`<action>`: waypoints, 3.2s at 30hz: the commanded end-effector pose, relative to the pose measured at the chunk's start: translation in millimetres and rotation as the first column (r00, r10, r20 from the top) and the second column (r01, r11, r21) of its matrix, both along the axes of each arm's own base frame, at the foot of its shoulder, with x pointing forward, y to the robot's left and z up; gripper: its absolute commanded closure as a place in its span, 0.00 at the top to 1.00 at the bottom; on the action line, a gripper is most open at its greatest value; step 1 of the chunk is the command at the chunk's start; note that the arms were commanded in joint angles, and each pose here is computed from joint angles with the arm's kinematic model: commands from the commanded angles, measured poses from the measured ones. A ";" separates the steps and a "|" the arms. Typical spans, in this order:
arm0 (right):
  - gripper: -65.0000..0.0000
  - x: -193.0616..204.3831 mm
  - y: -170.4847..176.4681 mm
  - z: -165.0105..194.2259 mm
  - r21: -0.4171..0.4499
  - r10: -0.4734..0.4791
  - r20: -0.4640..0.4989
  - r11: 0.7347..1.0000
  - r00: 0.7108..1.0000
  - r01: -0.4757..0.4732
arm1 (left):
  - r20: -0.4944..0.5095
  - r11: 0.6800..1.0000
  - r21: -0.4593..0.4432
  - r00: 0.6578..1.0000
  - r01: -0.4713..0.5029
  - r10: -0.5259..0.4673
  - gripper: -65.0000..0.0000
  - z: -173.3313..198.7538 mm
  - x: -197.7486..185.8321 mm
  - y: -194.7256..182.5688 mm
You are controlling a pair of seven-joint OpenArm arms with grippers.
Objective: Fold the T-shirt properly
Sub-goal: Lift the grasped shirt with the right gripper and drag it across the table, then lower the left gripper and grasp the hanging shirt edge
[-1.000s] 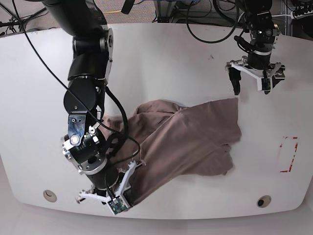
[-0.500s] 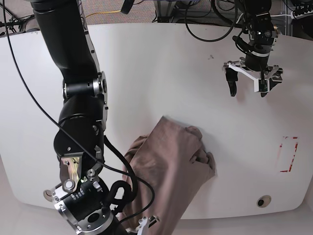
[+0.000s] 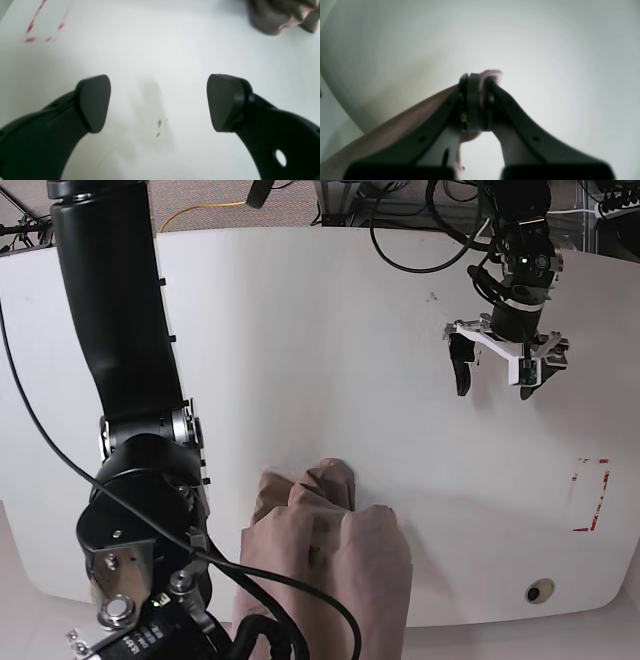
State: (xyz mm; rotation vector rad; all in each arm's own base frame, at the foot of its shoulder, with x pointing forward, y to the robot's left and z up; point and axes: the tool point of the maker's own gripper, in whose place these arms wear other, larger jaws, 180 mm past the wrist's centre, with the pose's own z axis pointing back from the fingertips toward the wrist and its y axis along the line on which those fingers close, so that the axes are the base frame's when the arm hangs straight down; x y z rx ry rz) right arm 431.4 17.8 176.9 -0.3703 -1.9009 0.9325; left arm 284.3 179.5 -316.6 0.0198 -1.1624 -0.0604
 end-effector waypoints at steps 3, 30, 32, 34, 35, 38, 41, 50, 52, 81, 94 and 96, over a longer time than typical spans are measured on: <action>0.00 -6.2 4.5 9.9 -0.016 0.010 0.028 1.000 1.000 -0.010 | 0.064 1.000 -0.007 0.998 0.014 -0.013 0.88 17.1 11.1 -6.9; 0.00 -14.2 14.5 11.6 -0.003 0.019 0.023 1.000 1.000 -0.019 | 0.005 0.991 -0.059 0.993 0.122 -0.122 0.87 -23.9 78.0 -39.2; 0.00 -14.0 13.8 11.8 -0.002 0.017 0.024 1.000 1.000 -0.017 | 0.025 0.986 -0.068 0.989 0.150 -0.149 0.87 -25.1 89.6 -49.6; 0.00 -14.5 13.8 12.0 -0.002 0.017 0.025 1.000 1.000 -0.017 | 0.040 0.984 -0.074 0.986 0.162 -0.160 0.88 -25.7 97.9 -55.2; 0.00 -14.5 13.8 12.0 -0.002 0.017 0.025 1.000 1.000 -0.017 | 0.048 0.985 -0.079 0.988 0.152 -0.149 0.88 -26.0 104.1 -54.5; 0.00 -14.6 14.0 12.2 -0.002 0.019 0.026 1.000 0.999 -0.019 | 0.042 0.989 -0.089 0.992 0.120 -0.117 0.88 -31.8 119.6 -54.0; 0.00 -14.4 13.4 12.2 -0.002 0.017 0.026 1.000 1.000 -0.017 | 0.043 0.988 -0.090 0.991 0.128 -0.125 0.88 -36.8 136.9 -62.8; 0.00 -15.6 7.5 14.0 -0.005 0.006 0.041 1.000 0.999 -0.006 | 0.044 0.974 -0.072 0.976 0.215 -0.212 0.87 -55.8 165.6 -91.0; 0.00 -15.8 6.9 14.2 -0.005 0.005 0.043 1.000 0.999 -0.004 | 0.053 0.970 -0.069 0.972 0.234 -0.231 0.87 -58.7 167.3 -97.8; 0.00 -10.1 -7.1 12.5 -0.016 -0.031 0.041 0.999 0.999 0.032 | 0.246 0.955 -0.070 0.933 0.287 -0.262 0.76 -41.7 184.5 -114.7; 0.00 -10.3 -6.9 12.6 -0.016 -0.030 0.042 0.999 0.999 0.031 | 0.249 0.955 -0.073 0.932 0.289 -0.263 0.05 -41.1 184.4 -115.2; 0.00 -10.3 -6.9 12.6 -0.016 -0.030 0.042 0.999 0.999 0.031 | 0.245 0.956 -0.073 0.934 0.285 -0.260 0.00 -41.7 184.5 -115.0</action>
